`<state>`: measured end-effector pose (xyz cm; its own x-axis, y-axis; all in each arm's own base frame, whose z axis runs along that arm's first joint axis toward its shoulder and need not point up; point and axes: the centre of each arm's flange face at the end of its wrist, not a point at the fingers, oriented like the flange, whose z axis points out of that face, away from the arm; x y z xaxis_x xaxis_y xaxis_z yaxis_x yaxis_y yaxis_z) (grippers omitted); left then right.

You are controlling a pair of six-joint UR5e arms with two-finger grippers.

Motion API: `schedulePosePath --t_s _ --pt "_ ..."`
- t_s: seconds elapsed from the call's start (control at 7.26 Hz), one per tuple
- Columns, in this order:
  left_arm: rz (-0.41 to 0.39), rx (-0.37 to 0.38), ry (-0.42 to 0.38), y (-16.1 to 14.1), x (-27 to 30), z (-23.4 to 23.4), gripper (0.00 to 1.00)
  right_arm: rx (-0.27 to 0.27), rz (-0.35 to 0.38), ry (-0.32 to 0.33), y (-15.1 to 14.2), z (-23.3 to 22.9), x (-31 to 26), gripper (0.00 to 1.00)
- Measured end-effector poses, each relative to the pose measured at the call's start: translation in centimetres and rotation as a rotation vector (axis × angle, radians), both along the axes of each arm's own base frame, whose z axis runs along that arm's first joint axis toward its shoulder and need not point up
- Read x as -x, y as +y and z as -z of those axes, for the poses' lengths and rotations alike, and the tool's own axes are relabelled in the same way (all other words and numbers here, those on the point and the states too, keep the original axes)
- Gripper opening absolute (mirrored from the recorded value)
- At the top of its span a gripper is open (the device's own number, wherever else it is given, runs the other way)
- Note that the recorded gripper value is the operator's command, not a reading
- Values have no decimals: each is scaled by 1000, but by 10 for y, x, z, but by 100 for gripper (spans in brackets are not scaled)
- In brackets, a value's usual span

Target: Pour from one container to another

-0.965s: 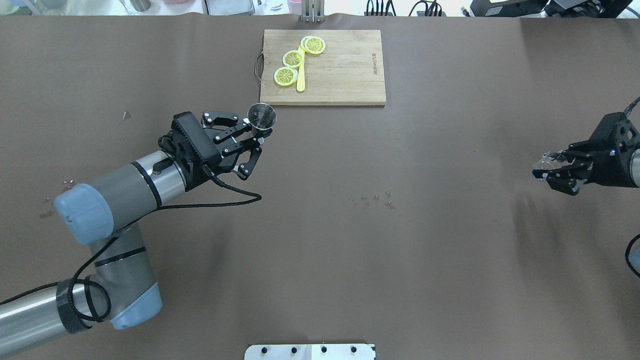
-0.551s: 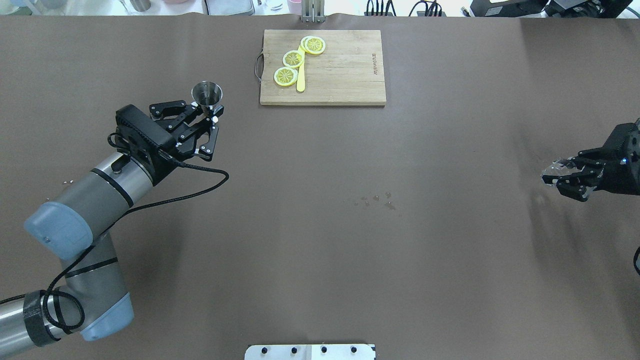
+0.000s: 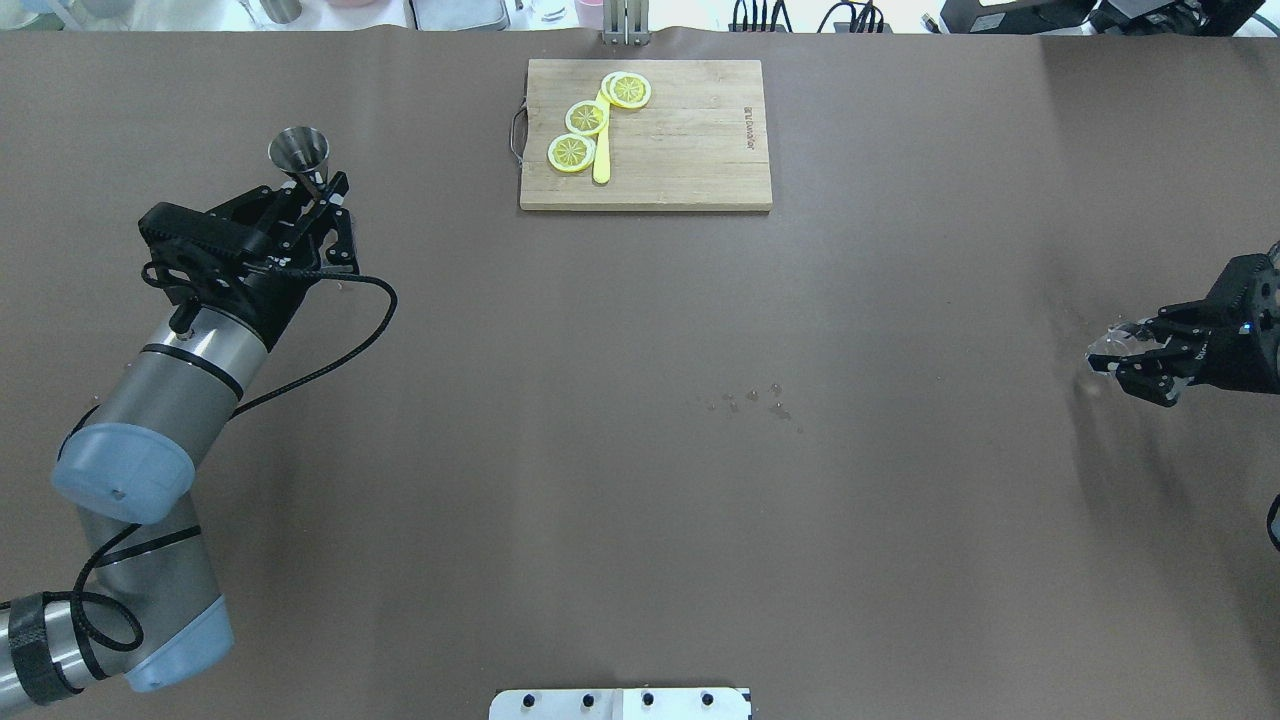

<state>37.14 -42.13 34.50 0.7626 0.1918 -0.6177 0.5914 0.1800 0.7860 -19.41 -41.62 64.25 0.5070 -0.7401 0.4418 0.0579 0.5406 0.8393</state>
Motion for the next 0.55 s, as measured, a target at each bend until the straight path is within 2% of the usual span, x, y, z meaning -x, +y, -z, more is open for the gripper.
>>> schedulePosePath --t_s 0.28,0.55 --pt "106 82 33 -1 11 -30 0 -13 1 -8 -4 -11 3 0" --pt "155 136 91 2 22 -64 0 -18 2 -8 -5 -14 4 0"
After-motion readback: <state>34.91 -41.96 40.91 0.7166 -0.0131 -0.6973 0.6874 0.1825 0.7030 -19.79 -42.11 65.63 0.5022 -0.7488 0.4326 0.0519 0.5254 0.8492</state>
